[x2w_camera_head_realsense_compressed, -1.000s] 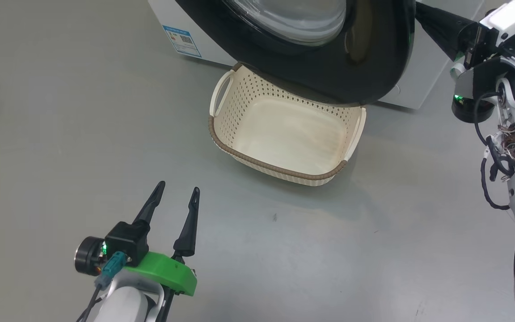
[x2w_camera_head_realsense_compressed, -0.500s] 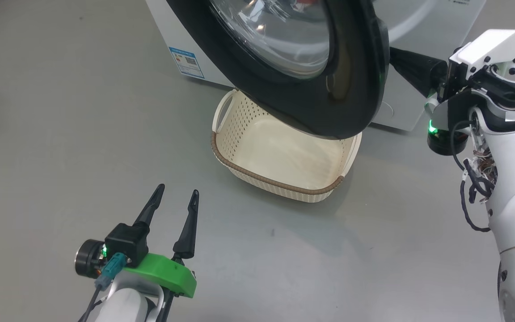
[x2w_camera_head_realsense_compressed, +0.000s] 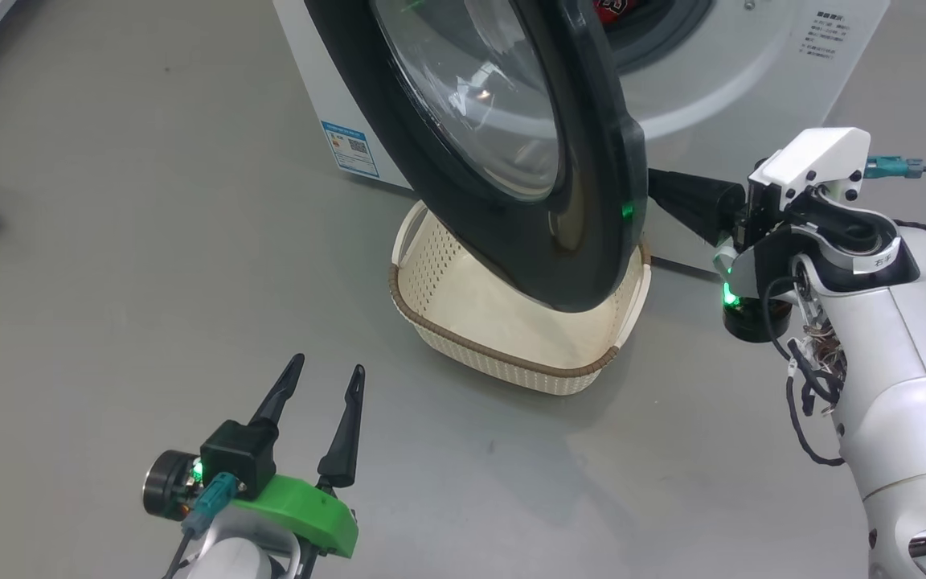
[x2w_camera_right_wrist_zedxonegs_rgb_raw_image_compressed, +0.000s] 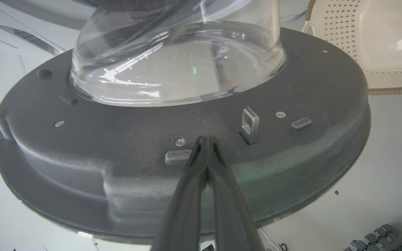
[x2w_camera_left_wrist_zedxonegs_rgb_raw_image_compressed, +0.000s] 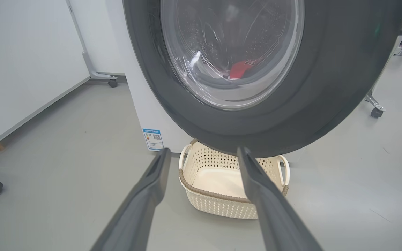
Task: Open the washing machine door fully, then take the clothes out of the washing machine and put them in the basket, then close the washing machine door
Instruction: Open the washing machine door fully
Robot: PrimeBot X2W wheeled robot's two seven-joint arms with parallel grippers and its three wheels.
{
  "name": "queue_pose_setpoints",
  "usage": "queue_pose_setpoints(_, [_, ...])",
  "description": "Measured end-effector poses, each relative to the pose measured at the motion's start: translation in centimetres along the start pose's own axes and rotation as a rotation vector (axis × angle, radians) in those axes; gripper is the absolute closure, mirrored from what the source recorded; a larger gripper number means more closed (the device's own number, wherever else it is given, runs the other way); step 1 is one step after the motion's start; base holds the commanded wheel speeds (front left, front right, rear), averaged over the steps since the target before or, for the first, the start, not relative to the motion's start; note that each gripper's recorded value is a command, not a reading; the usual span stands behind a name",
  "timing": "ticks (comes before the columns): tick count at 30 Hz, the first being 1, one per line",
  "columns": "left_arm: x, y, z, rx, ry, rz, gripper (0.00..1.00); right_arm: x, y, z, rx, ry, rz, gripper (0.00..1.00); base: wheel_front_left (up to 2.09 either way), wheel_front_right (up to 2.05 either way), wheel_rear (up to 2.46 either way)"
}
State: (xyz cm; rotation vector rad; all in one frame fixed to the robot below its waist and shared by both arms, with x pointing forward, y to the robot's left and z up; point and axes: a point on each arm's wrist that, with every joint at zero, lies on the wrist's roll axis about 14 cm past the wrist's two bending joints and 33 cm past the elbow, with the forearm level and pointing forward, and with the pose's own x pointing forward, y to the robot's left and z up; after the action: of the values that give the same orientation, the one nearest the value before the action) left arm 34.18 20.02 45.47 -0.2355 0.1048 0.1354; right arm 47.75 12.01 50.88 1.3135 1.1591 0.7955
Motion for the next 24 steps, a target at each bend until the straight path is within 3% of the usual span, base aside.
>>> queue_pose_setpoints(24, [-2.1,1.4,0.3,0.014,-0.015,0.049,0.00,2.7,-0.7,-7.4,0.008,0.222,-0.013,1.00,0.00,0.00,0.00])
